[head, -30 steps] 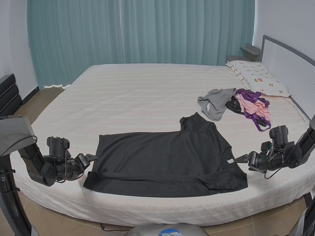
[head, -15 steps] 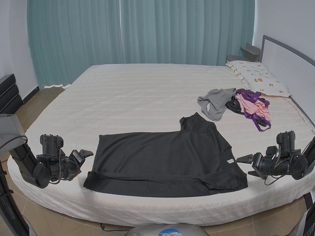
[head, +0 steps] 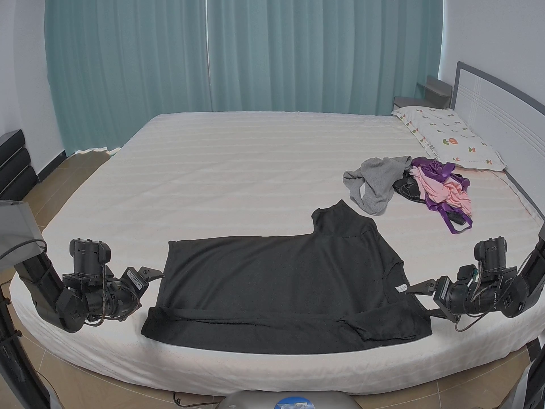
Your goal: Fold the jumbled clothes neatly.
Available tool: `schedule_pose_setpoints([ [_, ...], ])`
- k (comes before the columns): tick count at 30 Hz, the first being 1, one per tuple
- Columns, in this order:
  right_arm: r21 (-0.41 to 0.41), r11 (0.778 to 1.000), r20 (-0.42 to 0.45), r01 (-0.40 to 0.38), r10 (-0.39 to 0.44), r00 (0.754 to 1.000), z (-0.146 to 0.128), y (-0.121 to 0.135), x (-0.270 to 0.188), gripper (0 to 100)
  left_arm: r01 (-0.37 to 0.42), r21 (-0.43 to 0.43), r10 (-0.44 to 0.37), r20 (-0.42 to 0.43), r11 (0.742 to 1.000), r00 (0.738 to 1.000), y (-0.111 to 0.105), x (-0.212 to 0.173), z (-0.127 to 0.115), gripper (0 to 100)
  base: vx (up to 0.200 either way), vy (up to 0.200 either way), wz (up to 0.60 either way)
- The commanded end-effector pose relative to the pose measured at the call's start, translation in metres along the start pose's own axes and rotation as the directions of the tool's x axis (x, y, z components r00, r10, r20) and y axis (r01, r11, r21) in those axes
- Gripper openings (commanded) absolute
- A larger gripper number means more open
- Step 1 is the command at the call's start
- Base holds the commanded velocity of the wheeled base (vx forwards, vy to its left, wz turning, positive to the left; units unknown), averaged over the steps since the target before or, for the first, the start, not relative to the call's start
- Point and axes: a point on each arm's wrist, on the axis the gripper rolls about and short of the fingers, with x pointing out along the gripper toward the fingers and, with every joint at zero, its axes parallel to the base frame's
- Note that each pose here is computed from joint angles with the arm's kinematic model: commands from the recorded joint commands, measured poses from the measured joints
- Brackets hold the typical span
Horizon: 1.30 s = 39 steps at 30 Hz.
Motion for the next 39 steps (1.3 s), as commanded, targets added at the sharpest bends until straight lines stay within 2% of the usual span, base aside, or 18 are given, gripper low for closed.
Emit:
schedule_pose_setpoints([
  [1,0.002,1.000,-0.009,0.005,-0.005,1.000,-0.001,-0.001,0.002,100,0.030,0.019,-0.030,0.002,0.999,1.000,-0.007,-0.015,-0.005,100,0.000,0.000,0.00],
  [3,0.002,1.000,-0.009,0.005,-0.005,1.000,-0.001,-0.001,0.002,100,0.036,0.026,-0.036,-0.005,0.999,0.999,-0.009,-0.019,-0.007,100,0.000,0.000,0.00],
  [6,-0.002,1.000,-0.008,0.004,-0.004,1.000,-0.001,-0.001,0.001,100,0.015,0.062,-0.009,-0.093,0.998,0.996,-0.019,-0.025,-0.025,100,0.000,0.000,0.00],
  [10,-0.006,1.000,-0.011,0.005,-0.005,1.000,-0.002,-0.001,0.001,100,-0.003,0.094,0.018,-0.162,0.996,0.987,-0.023,-0.021,-0.041,100,0.000,0.000,0.00],
  [17,-0.017,1.000,-0.029,0.011,-0.011,1.000,-0.007,0.001,0.004,100,-0.083,0.135,0.113,-0.232,0.987,0.966,-0.012,0.009,-0.062,100,0.000,0.000,0.00],
  [21,-0.019,1.000,-0.032,0.011,-0.012,0.999,-0.008,0.001,0.004,100,-0.124,0.144,0.153,-0.211,0.982,0.965,-0.010,0.026,-0.062,100,0.000,0.000,0.00],
  [32,-0.025,1.000,-0.042,0.011,-0.012,0.999,-0.011,0.002,0.006,100,-0.128,0.115,0.140,-0.101,0.985,0.985,-0.023,0.062,-0.039,100,0.000,0.000,0.00],
  [34,-0.023,1.000,-0.046,0.016,-0.017,0.999,-0.011,0.001,0.007,100,-0.117,0.087,0.124,-0.084,0.989,0.989,-0.027,0.067,-0.035,100,0.000,0.000,0.00],
  [39,-0.025,1.000,-0.042,0.013,-0.014,0.999,-0.011,0.000,0.009,100,-0.091,-0.051,0.092,0.014,0.995,0.996,-0.040,0.074,-0.016,100,0.000,0.000,0.00],
])
